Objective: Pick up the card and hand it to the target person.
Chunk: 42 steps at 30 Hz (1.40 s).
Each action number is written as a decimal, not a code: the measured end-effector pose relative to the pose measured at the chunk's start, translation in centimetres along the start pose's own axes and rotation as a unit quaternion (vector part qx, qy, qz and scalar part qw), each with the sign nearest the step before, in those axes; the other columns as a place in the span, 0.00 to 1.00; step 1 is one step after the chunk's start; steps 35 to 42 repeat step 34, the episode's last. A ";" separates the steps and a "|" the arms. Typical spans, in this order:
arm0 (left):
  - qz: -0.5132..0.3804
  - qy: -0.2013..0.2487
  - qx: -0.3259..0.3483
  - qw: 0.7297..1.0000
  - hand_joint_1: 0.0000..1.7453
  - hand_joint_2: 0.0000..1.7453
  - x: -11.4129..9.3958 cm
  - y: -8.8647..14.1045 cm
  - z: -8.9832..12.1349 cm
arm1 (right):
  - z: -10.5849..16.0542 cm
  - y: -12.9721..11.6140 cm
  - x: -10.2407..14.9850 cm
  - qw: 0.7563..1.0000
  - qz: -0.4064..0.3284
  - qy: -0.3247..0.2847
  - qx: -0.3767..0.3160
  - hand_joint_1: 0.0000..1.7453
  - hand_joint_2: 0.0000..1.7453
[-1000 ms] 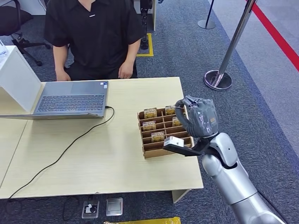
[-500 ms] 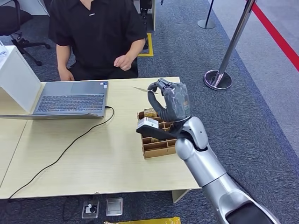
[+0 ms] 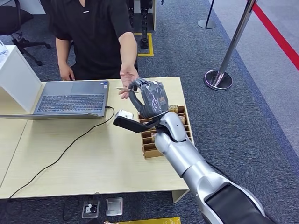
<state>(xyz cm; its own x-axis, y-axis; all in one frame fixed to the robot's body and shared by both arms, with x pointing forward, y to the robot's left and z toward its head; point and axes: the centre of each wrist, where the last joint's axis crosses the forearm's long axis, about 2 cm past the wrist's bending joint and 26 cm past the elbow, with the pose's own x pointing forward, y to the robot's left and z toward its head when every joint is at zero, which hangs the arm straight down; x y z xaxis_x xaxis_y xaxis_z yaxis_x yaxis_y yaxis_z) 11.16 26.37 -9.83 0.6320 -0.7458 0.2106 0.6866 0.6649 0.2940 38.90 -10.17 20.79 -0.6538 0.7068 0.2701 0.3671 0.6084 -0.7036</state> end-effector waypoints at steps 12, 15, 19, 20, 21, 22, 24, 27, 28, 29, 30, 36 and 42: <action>-0.032 0.001 0.003 0.999 0.00 1.00 0.4 0.2 0.0 | 0.4 0.4 -0.6 1.000 0.014 0.006 0.013 1.00 1.00; -0.031 0.000 0.007 0.999 0.00 0.75 0.5 0.3 -0.1 | 0.5 0.4 -0.8 1.000 0.016 0.010 0.014 0.81 1.00; -0.031 -0.002 0.008 0.999 0.00 0.00 0.6 0.4 -0.1 | 0.6 0.4 -1.0 1.000 0.016 0.013 0.014 0.00 0.50; -0.030 -0.003 0.008 1.000 0.00 0.00 0.6 0.4 -0.1 | 0.6 0.4 -1.1 1.000 0.016 0.012 0.014 0.00 0.25; -0.028 -0.003 0.008 1.000 0.00 0.00 0.6 0.4 -0.1 | 0.7 0.4 -1.1 1.000 0.016 0.012 0.014 0.00 0.00; -0.027 -0.003 0.007 1.000 0.00 0.00 0.6 0.4 -0.1 | 0.7 0.4 -1.1 1.000 0.016 0.011 0.014 0.00 0.00; -0.024 -0.002 0.006 1.000 0.00 0.00 0.6 0.4 -0.1 | 0.8 0.3 -1.2 1.000 0.018 0.014 0.011 0.00 0.00; -0.018 0.000 0.001 1.000 0.00 0.00 0.4 0.3 0.0 | 0.9 -0.3 -1.6 1.000 0.021 0.019 -0.007 0.00 0.00; -0.016 0.002 0.000 1.000 0.00 0.00 0.3 0.2 0.0 | 1.0 -0.7 -1.9 0.999 0.022 0.023 -0.018 0.00 0.00; -0.013 0.003 -0.001 1.000 0.00 0.00 0.1 0.0 0.0 | 1.1 -1.2 -2.5 0.999 0.022 0.028 -0.031 0.00 0.00; -0.011 0.005 -0.002 1.000 0.00 0.00 0.0 -0.2 0.0 | 1.4 -1.8 -3.2 0.998 0.020 0.038 -0.046 0.00 0.00; -0.002 0.016 -0.008 1.000 0.00 0.00 -1.1 -1.0 0.2 | 3.4 -4.4 -7.7 0.989 0.016 0.095 -0.112 0.00 0.00; -0.002 0.016 -0.008 1.000 0.00 0.00 -1.1 -1.0 0.2 | 3.4 -4.4 -7.7 0.989 0.016 0.095 -0.112 0.00 0.00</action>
